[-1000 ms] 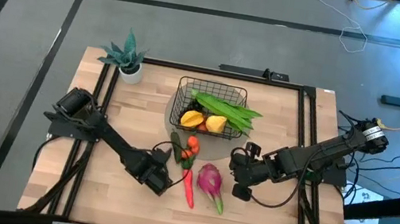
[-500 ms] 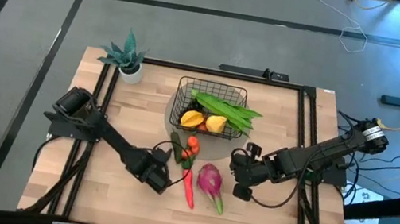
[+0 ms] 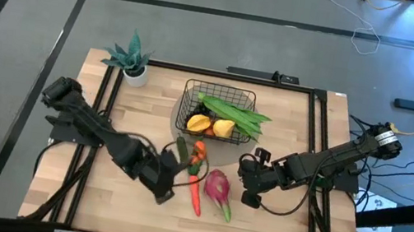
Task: Build produce basket
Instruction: Put the eggplant into the wire basket, then put the green chili pepper into the wire basket
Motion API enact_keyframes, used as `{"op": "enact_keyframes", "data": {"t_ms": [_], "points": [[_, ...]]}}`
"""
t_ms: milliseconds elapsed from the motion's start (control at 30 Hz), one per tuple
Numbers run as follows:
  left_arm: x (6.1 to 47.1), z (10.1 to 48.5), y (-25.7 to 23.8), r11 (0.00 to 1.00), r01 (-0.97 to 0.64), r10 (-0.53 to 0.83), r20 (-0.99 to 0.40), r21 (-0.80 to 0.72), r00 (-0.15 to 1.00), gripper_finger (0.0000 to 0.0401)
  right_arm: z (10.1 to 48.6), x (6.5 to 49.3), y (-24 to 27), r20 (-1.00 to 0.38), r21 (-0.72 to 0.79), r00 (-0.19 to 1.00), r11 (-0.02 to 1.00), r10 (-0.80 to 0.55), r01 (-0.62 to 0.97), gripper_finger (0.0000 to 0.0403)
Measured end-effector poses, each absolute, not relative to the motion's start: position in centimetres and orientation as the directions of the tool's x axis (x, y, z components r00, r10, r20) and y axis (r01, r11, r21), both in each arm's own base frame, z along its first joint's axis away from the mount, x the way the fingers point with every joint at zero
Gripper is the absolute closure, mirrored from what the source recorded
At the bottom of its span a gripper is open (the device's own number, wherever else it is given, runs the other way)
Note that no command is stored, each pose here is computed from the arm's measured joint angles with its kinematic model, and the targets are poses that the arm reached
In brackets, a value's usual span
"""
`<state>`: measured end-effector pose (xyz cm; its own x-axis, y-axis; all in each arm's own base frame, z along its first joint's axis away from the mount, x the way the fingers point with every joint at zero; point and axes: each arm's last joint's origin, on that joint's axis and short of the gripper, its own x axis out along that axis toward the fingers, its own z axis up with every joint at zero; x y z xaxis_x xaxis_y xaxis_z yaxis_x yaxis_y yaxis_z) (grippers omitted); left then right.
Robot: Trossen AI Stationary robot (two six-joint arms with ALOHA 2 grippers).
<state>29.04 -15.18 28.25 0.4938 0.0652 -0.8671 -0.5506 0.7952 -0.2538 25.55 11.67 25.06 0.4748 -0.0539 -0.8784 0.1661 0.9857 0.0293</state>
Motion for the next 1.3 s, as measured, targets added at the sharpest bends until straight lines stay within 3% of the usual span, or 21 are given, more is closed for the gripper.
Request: {"op": "enact_keyframes", "data": {"t_ms": [133,200,300,467,567,700,933,1167,1300], "points": [[30.0,31.9,-12.8,0.856,-0.513,0.330,-0.701,-0.061,0.633,0.0284,25.1,25.6,11.7,-0.878,0.029,0.476,0.986,-0.054,0.165,0.0287],[30.6,33.4,-11.1,0.852,-0.510,0.463,-0.623,0.118,0.630,0.0284,25.1,25.6,11.7,-0.875,0.033,0.482,0.986,-0.051,0.164,0.0287],[32.2,35.1,-7.5,0.852,-0.463,0.508,-0.595,0.243,0.623,0.0284,25.1,25.6,11.7,-0.875,0.034,0.482,0.986,-0.051,0.166,0.0287],[33.9,34.9,-0.2,0.864,-0.363,0.503,-0.651,0.350,0.569,0.0284,25.1,25.6,11.8,-0.879,0.057,0.475,0.986,-0.025,0.157,0.0287],[33.6,34.1,3.7,0.827,-0.386,0.558,-0.679,0.409,0.477,0.0282,25.1,25.6,11.8,-0.878,0.064,0.477,0.984,-0.023,0.166,0.0287],[33.5,33.3,6.5,0.846,-0.406,0.515,-0.725,0.345,0.457,0.0251,25.1,25.6,11.8,-0.879,0.072,0.476,0.981,-0.023,0.180,0.0287],[33.9,33.0,7.0,0.876,-0.383,0.459,-0.747,0.292,0.482,0.0189,25.1,25.6,11.8,-0.879,0.071,0.477,0.981,-0.024,0.180,0.0287],[33.9,33.1,6.6,0.870,-0.427,0.452,-0.747,0.248,0.487,0.0181,25.1,25.6,11.8,-0.878,0.071,0.477,0.981,-0.024,0.180,0.0287],[33.5,32.6,5.2,0.908,-0.403,0.313,-0.821,0.113,0.477,0.0180,25.1,25.6,11.8,-0.879,0.075,0.477,0.979,-0.024,0.188,0.0287]]}}
